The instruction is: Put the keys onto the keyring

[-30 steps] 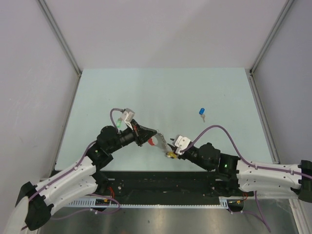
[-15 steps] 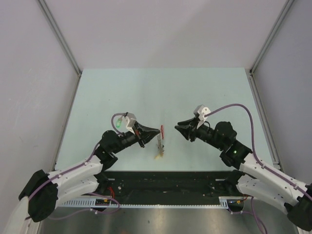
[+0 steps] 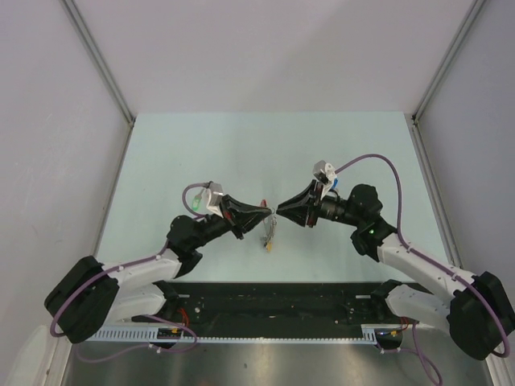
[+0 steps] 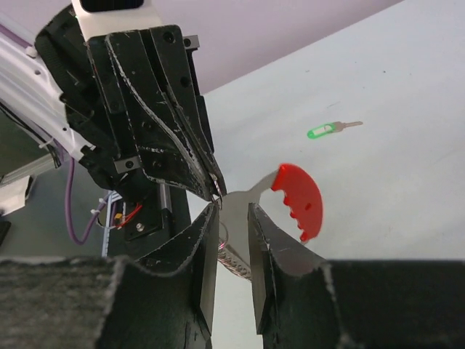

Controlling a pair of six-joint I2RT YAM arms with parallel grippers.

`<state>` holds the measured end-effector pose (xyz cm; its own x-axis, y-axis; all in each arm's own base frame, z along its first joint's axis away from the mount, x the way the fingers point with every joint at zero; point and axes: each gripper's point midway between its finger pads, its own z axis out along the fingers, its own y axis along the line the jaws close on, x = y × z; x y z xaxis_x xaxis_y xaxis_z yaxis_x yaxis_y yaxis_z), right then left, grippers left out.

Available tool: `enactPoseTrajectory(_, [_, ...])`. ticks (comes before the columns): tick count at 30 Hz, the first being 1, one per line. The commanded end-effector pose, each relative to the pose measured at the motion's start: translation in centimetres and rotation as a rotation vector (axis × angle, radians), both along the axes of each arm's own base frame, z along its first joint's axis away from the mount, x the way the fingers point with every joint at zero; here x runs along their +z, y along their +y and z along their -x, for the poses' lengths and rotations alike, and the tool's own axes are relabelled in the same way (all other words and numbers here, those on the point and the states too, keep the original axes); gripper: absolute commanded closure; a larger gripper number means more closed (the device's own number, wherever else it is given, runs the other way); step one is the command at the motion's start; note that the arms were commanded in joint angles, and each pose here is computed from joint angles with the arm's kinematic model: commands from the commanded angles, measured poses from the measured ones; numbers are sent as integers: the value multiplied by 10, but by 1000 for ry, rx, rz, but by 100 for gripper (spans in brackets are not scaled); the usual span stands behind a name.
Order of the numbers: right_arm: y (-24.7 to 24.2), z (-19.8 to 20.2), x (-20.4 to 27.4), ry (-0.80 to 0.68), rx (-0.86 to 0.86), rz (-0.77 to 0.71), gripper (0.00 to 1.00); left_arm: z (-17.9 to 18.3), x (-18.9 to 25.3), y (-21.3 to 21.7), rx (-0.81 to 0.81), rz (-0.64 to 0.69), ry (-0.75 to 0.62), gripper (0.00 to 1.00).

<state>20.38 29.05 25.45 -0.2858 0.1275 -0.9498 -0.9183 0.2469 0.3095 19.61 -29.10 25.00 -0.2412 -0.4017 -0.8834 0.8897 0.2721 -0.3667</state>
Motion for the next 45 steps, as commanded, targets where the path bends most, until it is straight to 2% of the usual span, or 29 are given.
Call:
enactPoseTrajectory(1, [3,5,35,-67,76,-101,74,10,44,1,-50,135,-108,100])
enactPoseTrajectory(10, [5,6,34,-68,116,-112,77,9,50,-3,-71,158,-107,100])
enactPoseTrajectory(18, [8,6,30,-54,132,-109,84,11,58,-1,-80,197,-113,100])
enactPoseTrajectory(31, [4,7,21,-32,137,-103,84,11,66,7,-41,218,-123,99])
enactPoseTrajectory(45, [8,12,26,-32,183,-134,84,14,73,4,-78,265,-114,100])
